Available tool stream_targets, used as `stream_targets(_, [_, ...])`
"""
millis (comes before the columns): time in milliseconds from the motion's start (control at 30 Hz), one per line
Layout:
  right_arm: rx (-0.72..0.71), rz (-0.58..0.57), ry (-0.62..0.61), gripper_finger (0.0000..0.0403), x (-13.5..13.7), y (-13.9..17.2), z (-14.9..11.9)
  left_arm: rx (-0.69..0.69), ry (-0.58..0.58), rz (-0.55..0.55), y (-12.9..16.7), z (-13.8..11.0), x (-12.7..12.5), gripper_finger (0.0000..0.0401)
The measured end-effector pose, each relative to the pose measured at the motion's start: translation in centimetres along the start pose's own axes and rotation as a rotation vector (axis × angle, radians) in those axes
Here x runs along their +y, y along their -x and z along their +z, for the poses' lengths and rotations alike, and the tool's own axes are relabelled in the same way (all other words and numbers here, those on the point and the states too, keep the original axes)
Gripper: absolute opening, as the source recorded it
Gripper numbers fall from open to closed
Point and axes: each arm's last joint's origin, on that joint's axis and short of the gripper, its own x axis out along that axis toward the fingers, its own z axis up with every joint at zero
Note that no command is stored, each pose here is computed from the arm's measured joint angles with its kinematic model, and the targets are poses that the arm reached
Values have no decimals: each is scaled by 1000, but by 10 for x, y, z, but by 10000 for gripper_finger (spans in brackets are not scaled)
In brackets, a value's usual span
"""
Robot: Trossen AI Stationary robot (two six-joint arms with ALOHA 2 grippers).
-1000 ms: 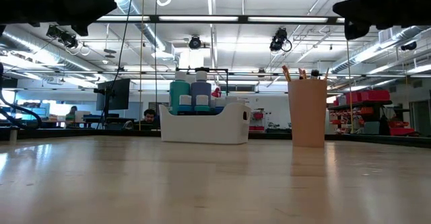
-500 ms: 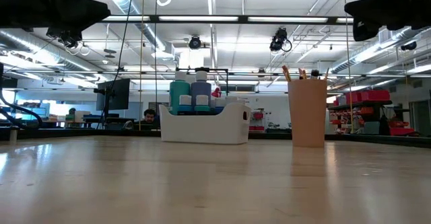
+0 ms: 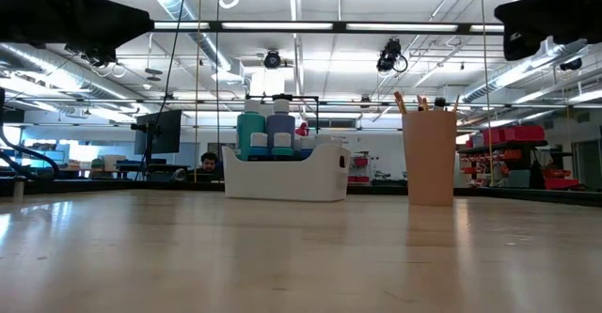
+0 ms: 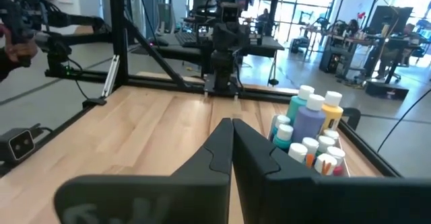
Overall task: Pick & Place Paint Supplies
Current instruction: Return to Home Position
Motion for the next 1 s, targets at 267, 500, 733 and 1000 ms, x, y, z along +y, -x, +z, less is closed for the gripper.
stream_targets(267, [22, 2, -12, 8, 0, 2, -3, 26, 5, -5, 0, -3, 0, 116])
stream_targets(500, [25, 3, -12, 8, 0, 2, -3, 34, -2, -26, 0, -4, -1, 116])
stream_targets(733, [12, 2, -19, 8, 0, 1, -5, 24, -3, -61, 0, -9, -3, 116])
stream_targets(1000, [11, 2, -22, 8, 2, -4, -18, 1, -29, -37, -1, -17, -4, 116])
